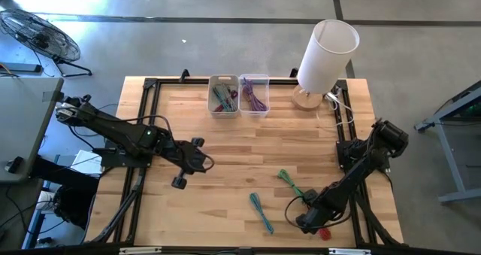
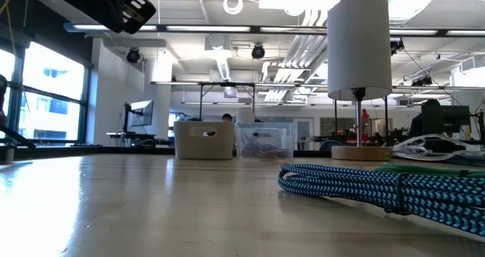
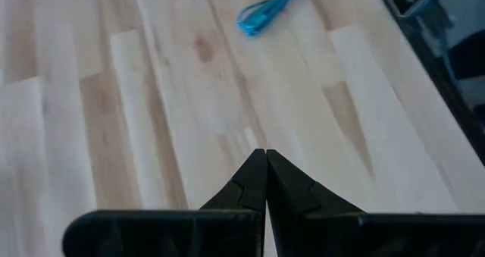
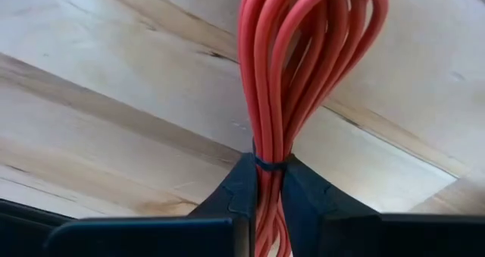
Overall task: Pick & Place USB Port
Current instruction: Put the red USB cable into the transparent bin
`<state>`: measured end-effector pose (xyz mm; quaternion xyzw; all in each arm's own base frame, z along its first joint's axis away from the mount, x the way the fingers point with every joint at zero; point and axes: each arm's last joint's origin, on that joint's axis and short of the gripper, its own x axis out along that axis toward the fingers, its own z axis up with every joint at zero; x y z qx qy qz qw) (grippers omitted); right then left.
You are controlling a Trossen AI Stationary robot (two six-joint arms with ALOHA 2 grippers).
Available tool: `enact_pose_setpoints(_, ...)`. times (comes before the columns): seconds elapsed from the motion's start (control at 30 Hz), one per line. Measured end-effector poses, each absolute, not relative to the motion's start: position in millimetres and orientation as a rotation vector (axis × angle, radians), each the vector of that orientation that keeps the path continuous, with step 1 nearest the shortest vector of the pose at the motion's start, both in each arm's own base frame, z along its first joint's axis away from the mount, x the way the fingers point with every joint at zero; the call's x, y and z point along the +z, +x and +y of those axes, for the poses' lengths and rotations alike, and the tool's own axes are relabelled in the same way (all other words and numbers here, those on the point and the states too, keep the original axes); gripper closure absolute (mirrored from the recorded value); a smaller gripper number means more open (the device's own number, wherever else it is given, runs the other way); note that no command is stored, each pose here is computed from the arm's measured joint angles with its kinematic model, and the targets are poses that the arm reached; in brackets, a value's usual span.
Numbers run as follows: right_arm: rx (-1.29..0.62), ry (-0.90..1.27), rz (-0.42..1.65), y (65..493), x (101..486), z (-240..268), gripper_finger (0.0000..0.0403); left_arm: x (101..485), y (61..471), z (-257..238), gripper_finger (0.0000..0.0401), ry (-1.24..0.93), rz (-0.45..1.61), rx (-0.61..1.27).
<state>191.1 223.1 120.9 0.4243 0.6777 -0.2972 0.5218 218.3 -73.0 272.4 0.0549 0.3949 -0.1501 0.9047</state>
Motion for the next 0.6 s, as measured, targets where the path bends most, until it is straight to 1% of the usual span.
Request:
enact_pose_setpoints(0.13,-0.678,0.993,1.612,191.7,124.0,223.0,0.0372,275.8,221.6,-73.6,0.04,0.096,0.769,-0.29)
enact_pose_setpoints(0.27,-0.651,0.955,1.541,194.1,139.3,226.4,0.0373,284.4,228.6,-76.2,0.04,0.079,0.653,-0.307)
enact_pose_setpoints(0.3,-0.638,0.938,1.508,196.0,145.9,228.8,0.0382,286.9,230.4,-76.8,0.04,0.078,0.619,-0.31)
enact_pose_setpoints(0.33,-0.616,0.923,1.475,198.2,154.6,231.6,0.0391,289.5,232.1,-77.4,0.04,0.079,0.585,-0.315)
enact_pose_setpoints(0.47,-0.563,0.862,1.357,207.6,194.5,242.0,0.0391,300.6,238.0,-79.8,0.04,0.064,0.454,-0.336)
enact_pose_setpoints(0.6,-0.492,0.751,1.26,216.8,243.3,247.8,0.0391,311.9,242.4,-81.1,0.04,0.061,0.326,-0.34)
